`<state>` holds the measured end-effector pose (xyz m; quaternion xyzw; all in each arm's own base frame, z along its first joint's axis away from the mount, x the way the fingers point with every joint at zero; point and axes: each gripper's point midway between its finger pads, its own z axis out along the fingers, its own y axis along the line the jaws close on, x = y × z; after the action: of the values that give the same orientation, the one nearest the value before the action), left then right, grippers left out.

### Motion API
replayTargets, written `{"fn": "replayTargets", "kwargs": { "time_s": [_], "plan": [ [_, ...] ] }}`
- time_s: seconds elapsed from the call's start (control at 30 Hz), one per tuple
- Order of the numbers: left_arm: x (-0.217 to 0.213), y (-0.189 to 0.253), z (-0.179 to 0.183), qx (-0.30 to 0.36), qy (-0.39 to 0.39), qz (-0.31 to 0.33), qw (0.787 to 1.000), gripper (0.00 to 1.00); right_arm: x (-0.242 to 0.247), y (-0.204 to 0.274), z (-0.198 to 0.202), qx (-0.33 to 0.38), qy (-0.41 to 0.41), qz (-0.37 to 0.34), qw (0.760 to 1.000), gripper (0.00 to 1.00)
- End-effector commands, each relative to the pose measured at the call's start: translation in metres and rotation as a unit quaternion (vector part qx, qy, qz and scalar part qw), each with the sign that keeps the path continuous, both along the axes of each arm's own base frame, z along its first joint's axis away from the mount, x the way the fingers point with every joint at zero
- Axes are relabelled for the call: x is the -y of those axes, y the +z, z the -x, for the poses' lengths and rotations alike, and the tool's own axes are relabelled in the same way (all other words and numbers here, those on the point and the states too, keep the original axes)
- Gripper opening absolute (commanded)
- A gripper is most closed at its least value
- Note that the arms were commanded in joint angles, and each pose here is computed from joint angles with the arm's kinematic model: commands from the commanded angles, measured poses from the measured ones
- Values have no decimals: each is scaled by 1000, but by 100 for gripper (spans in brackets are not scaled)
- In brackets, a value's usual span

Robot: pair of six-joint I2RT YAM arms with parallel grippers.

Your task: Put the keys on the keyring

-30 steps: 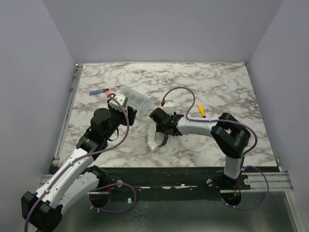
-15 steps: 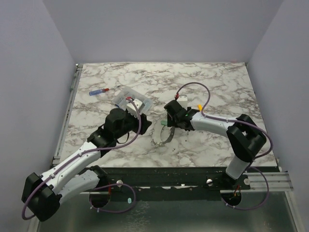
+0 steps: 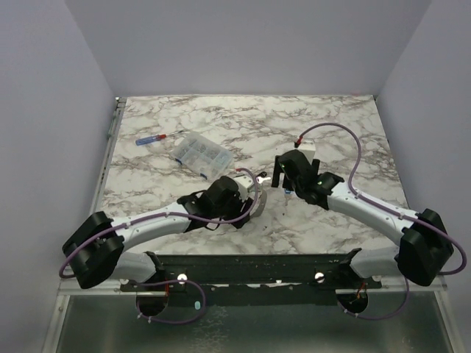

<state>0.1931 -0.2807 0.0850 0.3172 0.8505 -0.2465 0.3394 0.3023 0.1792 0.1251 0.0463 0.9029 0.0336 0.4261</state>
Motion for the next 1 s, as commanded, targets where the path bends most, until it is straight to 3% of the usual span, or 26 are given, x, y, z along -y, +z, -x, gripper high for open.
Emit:
{"fn": "replayTargets", "kwargs": {
  "time_s": [0.0,0.5,0.77,0.97],
  "plan": [
    [16,-4,-6,-8,0,-16,1000,57,25,-4,10,0,-18,29,999,92],
    [18,-40,-10,-39,6,-73,997,51,31,-13,22,-9,-6,31,999,91],
    [20,-53,-5,-59,-1,-87,994,38,33,-15,23,-7,-2,35,999,87],
    [25,-55,-5,-61,-4,-89,994,34,32,-18,23,-10,0,37,999,85]
  ]
}}
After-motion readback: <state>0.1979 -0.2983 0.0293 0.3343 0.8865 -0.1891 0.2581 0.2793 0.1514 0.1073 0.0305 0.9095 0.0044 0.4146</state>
